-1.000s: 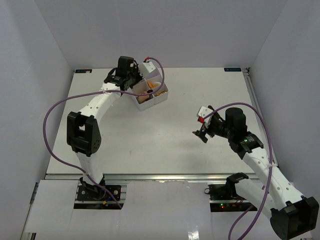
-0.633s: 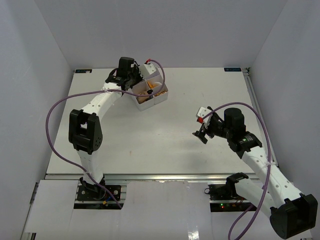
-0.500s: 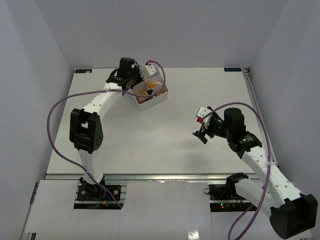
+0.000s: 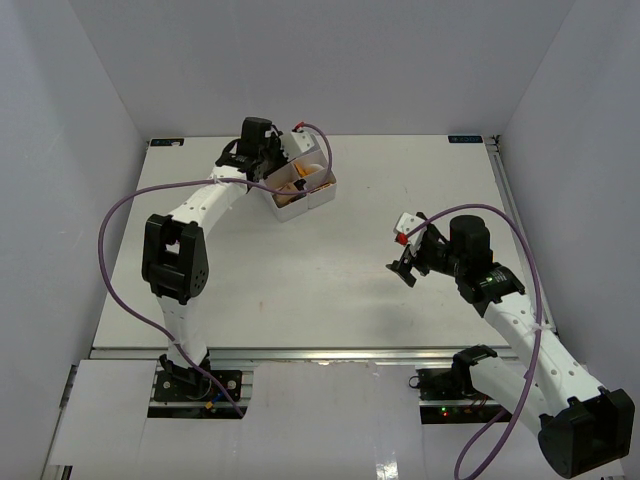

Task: Organize the makeup

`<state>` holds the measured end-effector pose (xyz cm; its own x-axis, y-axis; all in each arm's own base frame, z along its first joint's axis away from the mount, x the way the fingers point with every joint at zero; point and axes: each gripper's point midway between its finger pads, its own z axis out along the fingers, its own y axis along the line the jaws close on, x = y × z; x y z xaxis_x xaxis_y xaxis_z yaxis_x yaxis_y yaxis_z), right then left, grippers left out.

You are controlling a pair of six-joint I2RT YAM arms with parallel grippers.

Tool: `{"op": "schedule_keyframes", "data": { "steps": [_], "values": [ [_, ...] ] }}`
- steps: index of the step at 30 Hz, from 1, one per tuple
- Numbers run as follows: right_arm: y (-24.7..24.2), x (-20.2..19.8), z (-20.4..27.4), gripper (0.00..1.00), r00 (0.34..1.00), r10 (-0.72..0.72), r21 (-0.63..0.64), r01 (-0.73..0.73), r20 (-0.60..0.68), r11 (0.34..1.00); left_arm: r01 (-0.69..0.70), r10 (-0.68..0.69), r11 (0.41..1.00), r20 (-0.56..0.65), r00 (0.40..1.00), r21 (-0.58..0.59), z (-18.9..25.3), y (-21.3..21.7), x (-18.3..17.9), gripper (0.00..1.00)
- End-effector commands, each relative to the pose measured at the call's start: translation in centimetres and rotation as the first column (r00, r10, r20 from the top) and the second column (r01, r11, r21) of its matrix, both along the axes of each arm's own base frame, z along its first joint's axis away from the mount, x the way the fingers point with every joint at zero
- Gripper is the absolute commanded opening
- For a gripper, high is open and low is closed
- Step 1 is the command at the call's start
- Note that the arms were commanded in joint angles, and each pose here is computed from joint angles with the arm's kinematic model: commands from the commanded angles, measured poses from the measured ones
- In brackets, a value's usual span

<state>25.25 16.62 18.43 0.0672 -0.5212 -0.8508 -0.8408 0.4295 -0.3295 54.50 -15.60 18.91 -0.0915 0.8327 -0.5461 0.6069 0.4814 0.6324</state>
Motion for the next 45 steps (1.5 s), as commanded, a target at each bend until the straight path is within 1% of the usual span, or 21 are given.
{"op": "schedule_keyframes", "data": {
  "steps": [1,6,10,11,14,16,18,20,21,22,23,25,26,27,28,30,31,36,40,45],
  "values": [
    [0.1,0.1,0.7,0.90,1.000,0.004,0.017,-0.005,0.021,1.000,-0.032,0.034,0.999,0.088,0.996,-0.025,2.9,0.6,1.1,0.49],
    [-0.2,0.3,0.8,0.90,1.000,-0.004,0.019,0.004,0.022,1.000,-0.074,0.079,0.996,0.120,0.990,-0.049,3.9,1.1,1.3,0.73],
    [-0.4,0.4,0.7,0.90,1.000,-0.013,0.022,0.013,0.017,1.000,-0.091,0.106,0.990,0.146,0.984,-0.103,5.5,1.0,1.1,0.80],
    [-0.4,0.4,0.7,0.90,1.000,-0.014,0.024,0.014,0.014,1.000,-0.097,0.115,0.987,0.149,0.982,-0.125,5.9,0.9,1.1,0.81],
    [-0.8,1.1,0.5,0.90,0.998,-0.060,0.038,0.060,-0.011,0.997,-0.108,0.157,0.960,0.177,0.972,-0.258,10.0,0.4,0.2,0.89],
    [-1.5,1.9,0.2,0.90,0.992,-0.121,0.048,0.123,-0.043,0.991,-0.130,0.197,0.935,0.176,0.964,-0.331,11.7,0.4,-0.5,0.97],
    [-2.1,2.7,0.1,0.90,0.981,-0.177,0.056,0.181,-0.077,0.982,-0.161,0.244,0.890,0.147,0.958,-0.428,13.6,0.4,-1.7,0.98],
    [-3.3,3.7,0.2,0.90,0.958,-0.261,0.069,0.270,-0.116,0.960,-0.190,0.275,0.801,0.068,0.959,-0.567,15.4,0.1,-4.5,0.98],
    [-3.9,4.3,0.1,0.90,0.941,-0.310,0.069,0.321,-0.135,0.945,-0.201,0.279,0.759,0.030,0.960,-0.620,15.9,-0.1,-5.9,0.98],
    [-4.6,4.9,0.3,0.90,0.918,-0.363,0.078,0.378,-0.159,0.922,-0.211,0.274,0.732,-0.003,0.962,-0.648,15.9,-0.1,-7.1,0.98],
    [-5.8,5.5,0.2,0.90,0.889,-0.430,0.065,0.444,-0.158,0.894,-0.202,0.224,0.675,-0.063,0.972,-0.709,15.8,-1.0,-9.6,0.98],
    [-6.9,6.1,0.4,0.90,0.858,-0.487,0.067,0.502,-0.161,0.862,-0.204,0.158,0.606,-0.135,0.978,-0.769,14.8,-1.9,-12.8,0.98],
    [-7.3,6.3,0.5,0.90,0.847,-0.505,0.071,0.521,-0.164,0.851,-0.219,0.115,0.567,-0.186,0.976,-0.794,13.4,-2.4,-14.6,0.98],
    [-7.7,6.4,0.5,0.90,0.840,-0.515,0.075,0.532,-0.169,0.843,-0.259,0.067,0.536,-0.266,0.962,-0.803,10.2,-3.0,-16.6,0.98],
    [-7.8,6.4,0.5,0.90,0.838,-0.518,0.082,0.537,-0.174,0.840,-0.268,0.049,0.523,-0.285,0.957,-0.809,8.9,-2.9,-18.4,0.98],
    [-7.9,6.4,0.7,0.90,0.831,-0.526,0.092,0.547,-0.182,0.832,-0.264,0.008,0.485,-0.297,0.955,-0.834,8.3,-2.7,-21.3,0.98],
    [-8.0,6.4,0.6,0.90,0.826,-0.532,0.092,0.553,-0.185,0.828,-0.262,-0.010,0.477,-0.303,0.953,-0.839,7.3,-2.5,-22.7,0.98],
    [-9.0,6.8,-0.2,0.90,0.795,-0.579,0.069,0.597,-0.179,0.799,-0.245,-0.044,0.483,-0.302,0.952,-0.841,4.5,-1.9,-26.0,0.98],
    [-10.4,7.1,-0.5,0.90,0.762,-0.623,0.073,0.641,-0.176,0.764,-0.229,-0.092,0.477,-0.307,0.947,-0.849,4.3,-2.3,-27.4,0.98],
    [-12.2,7.6,-0.7,0.90,0.697,-0.692,0.091,0.713,-0.188,0.695,-0.217,-0.092,0.470,-0.292,0.952,-0.855,4.6,-2.0,-28.2,0.98]
  ]
}}
